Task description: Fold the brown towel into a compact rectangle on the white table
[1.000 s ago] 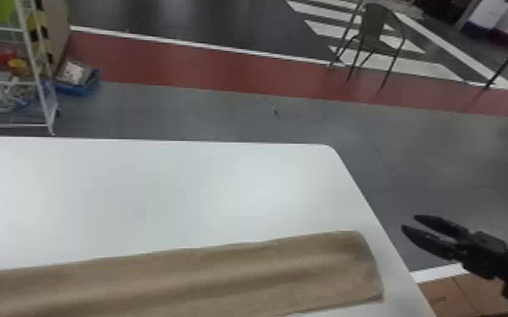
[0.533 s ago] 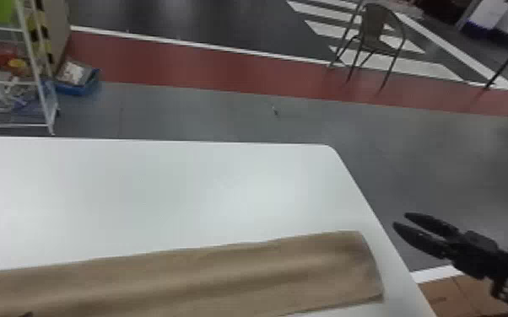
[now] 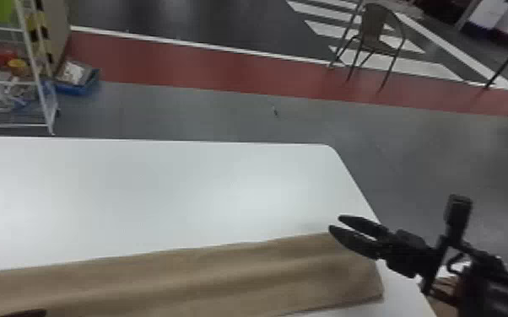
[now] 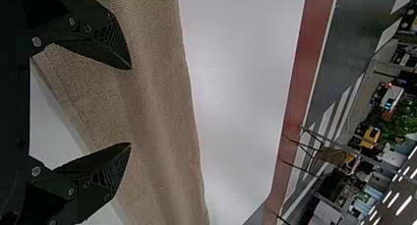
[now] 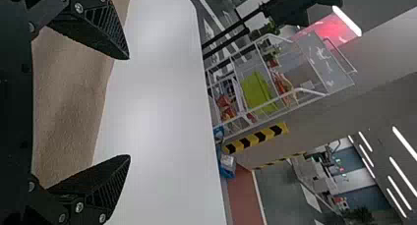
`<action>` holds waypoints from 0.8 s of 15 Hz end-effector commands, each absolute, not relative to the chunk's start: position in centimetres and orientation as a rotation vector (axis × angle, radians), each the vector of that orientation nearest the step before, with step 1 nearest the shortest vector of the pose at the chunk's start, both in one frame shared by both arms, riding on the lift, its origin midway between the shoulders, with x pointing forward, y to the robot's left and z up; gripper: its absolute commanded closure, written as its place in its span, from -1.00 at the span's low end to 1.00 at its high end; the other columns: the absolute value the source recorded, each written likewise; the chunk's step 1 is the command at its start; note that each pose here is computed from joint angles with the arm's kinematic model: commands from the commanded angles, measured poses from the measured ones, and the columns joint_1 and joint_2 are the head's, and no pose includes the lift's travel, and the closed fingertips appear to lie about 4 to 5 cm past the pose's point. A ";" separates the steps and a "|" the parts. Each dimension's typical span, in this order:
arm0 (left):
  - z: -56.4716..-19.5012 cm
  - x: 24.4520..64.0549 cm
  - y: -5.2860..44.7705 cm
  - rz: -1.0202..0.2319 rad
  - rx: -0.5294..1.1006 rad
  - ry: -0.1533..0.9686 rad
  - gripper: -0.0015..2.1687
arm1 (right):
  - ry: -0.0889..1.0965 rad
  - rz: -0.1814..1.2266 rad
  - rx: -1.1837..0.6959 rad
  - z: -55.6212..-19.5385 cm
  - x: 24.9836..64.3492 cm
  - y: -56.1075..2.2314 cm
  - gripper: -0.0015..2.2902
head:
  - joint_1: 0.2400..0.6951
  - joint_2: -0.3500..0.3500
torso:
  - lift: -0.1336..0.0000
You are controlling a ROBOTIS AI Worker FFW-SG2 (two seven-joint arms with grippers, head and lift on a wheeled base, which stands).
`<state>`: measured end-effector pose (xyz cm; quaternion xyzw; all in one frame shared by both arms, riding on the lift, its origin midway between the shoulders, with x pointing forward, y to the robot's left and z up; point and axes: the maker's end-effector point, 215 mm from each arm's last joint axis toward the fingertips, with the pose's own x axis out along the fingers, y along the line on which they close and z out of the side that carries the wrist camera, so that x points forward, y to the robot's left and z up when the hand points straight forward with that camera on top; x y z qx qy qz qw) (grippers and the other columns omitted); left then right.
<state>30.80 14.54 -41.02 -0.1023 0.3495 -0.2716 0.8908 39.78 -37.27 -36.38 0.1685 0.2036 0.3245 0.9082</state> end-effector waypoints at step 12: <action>-44.1 30.9 13.2 -0.576 -0.204 0.780 0.39 | 0.567 0.959 0.340 -40.2 40.2 -19.0 0.32 | 1.00 -0.36 | -0.83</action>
